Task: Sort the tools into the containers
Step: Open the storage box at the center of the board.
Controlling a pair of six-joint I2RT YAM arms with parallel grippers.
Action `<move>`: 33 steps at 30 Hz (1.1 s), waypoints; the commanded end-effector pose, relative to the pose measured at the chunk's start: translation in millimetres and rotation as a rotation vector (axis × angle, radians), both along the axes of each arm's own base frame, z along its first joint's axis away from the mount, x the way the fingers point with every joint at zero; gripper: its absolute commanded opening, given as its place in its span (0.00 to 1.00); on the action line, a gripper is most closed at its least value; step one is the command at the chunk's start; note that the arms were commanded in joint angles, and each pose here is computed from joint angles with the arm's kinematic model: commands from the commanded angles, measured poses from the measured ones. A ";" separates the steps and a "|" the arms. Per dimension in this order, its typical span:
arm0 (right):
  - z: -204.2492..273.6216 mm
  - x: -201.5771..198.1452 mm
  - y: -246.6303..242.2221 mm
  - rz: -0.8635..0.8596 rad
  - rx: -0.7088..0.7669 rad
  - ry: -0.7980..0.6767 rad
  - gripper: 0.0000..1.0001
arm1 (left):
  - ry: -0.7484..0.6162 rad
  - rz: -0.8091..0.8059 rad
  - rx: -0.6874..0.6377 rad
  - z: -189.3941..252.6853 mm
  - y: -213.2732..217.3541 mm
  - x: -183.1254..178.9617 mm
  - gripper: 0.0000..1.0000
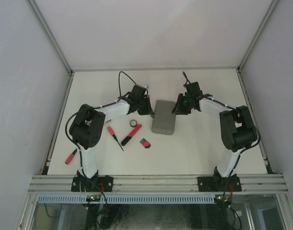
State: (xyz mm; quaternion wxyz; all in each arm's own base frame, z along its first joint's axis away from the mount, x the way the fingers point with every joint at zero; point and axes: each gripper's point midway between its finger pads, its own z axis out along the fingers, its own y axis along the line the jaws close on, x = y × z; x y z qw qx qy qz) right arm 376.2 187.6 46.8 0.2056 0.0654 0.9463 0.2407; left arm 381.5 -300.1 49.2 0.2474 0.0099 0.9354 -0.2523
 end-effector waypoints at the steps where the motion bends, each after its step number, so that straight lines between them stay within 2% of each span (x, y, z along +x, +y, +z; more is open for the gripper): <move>1: -5.3 -21.6 -29.1 0.024 -0.138 0.050 0.32 | -0.065 -0.006 -0.088 35.1 -13.0 3.3 0.00; 5: 25.4 -12.6 -38.1 -0.004 -0.147 -0.041 0.41 | -0.079 -0.004 -0.100 48.2 -13.2 2.5 0.00; 8: 41.1 -12.0 -45.9 -0.022 -0.162 -0.079 0.52 | -0.095 -0.004 -0.107 60.9 -12.8 2.6 0.00; 10: 49.5 -12.8 -49.2 -0.027 -0.164 -0.098 0.55 | -0.104 -0.004 -0.112 67.9 -12.6 2.4 0.00; 16: 78.3 -14.9 -56.9 -0.055 -0.139 -0.177 0.59 | -0.138 -0.015 -0.118 89.6 -14.0 0.6 0.00; 24: 113.0 -19.5 -64.9 -0.091 -0.026 -0.279 0.62 | -0.184 -0.034 -0.133 123.7 -21.8 -3.8 0.00; 33: 105.9 -24.6 -71.9 -0.108 -0.025 -0.253 0.61 | -0.218 -0.079 -0.178 153.3 -39.9 -12.2 0.00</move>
